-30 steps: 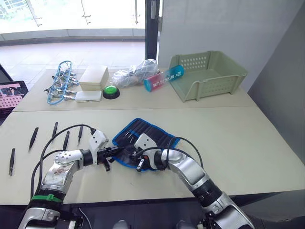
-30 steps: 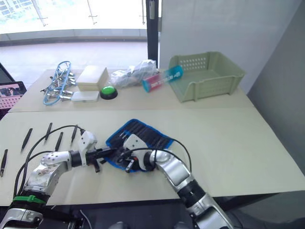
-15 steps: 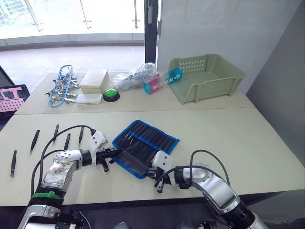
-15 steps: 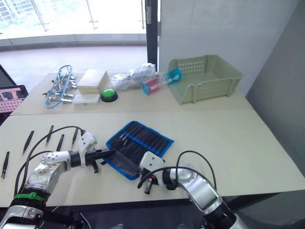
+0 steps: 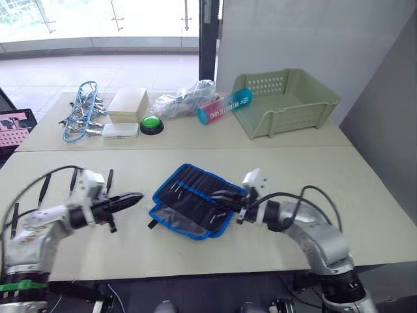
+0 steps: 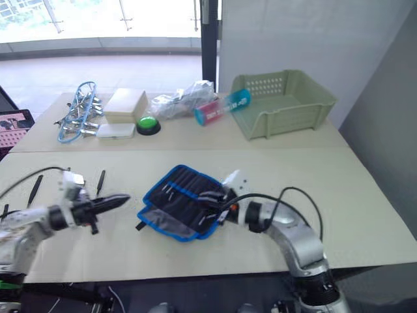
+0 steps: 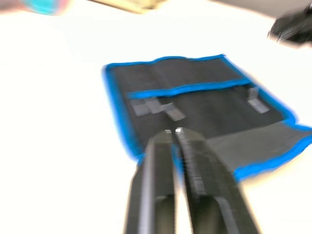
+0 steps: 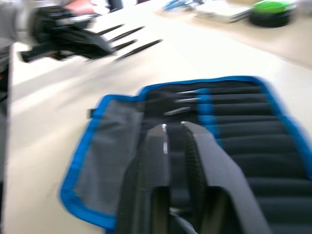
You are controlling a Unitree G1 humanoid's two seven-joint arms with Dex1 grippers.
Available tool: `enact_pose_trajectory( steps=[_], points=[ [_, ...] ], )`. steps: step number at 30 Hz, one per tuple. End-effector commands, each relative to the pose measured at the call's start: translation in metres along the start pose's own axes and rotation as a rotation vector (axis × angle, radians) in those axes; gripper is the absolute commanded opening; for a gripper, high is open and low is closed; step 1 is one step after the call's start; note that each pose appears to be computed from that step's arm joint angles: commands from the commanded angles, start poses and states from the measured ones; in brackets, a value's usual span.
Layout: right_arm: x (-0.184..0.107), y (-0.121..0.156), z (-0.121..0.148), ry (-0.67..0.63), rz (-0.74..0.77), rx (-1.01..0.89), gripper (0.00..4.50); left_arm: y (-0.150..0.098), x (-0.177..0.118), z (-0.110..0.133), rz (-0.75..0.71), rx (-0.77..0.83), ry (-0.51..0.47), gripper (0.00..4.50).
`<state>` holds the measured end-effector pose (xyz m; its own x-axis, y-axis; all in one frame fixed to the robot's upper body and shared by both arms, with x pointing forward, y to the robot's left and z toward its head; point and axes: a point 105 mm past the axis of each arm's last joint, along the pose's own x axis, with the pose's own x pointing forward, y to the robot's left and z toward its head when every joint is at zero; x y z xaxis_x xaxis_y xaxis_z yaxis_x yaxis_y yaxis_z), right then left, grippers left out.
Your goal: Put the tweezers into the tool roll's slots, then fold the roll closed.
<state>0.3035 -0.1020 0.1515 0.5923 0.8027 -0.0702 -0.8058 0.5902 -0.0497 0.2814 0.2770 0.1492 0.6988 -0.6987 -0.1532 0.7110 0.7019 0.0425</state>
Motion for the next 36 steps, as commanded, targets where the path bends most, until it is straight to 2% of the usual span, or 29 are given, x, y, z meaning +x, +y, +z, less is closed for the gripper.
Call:
enact_pose_trajectory(
  steps=[1, 4, 7, 8, 9, 13, 17, 22, 25, 31, 36],
  points=[
    [-0.03, -0.022, -0.005, -0.011, -0.106, -0.029, 2.21, 0.013, -0.027, 0.005, 0.101, 0.009, -0.018, 1.84],
    [-0.055, -0.033, -0.025, 0.032, -0.176, -0.021, 3.17, 0.022, -0.049, -0.003, 0.177, 0.006, 0.014, 2.8],
    [-0.067, -0.037, -0.037, 0.041, -0.216, -0.001, 4.22, 0.021, -0.059, -0.008, 0.211, 0.004, 0.03, 3.82],
    [-0.068, -0.037, -0.038, 0.041, -0.219, -0.001, 4.49, 0.019, -0.06, -0.008, 0.215, 0.004, 0.033, 4.08],
    [-0.068, -0.037, -0.039, 0.04, -0.222, -0.001, 4.5, 0.019, -0.061, -0.01, 0.219, 0.0, 0.034, 4.44],
    [-0.058, -0.033, -0.034, 0.016, -0.19, -0.015, 4.5, 0.012, -0.068, -0.015, 0.264, -0.015, 0.028, 4.47],
    [-0.038, -0.023, -0.015, -0.013, -0.097, -0.027, 4.5, 0.008, -0.085, -0.02, 0.396, -0.023, -0.002, 4.47],
    [-0.008, 0.0, 0.02, -0.055, 0.131, -0.105, 4.5, 0.005, -0.111, -0.025, 0.625, -0.063, -0.064, 4.47],
    [0.005, 0.02, 0.036, -0.051, 0.313, -0.149, 4.5, 0.007, -0.133, -0.034, 0.792, -0.107, -0.063, 4.47],
    [0.014, 0.043, 0.045, -0.026, 0.512, -0.218, 4.5, 0.018, -0.179, -0.046, 1.078, -0.133, -0.041, 4.47],
    [0.02, 0.055, 0.05, -0.03, 0.595, -0.235, 4.5, 0.03, -0.203, -0.05, 1.19, -0.171, -0.01, 4.47]
  ],
)
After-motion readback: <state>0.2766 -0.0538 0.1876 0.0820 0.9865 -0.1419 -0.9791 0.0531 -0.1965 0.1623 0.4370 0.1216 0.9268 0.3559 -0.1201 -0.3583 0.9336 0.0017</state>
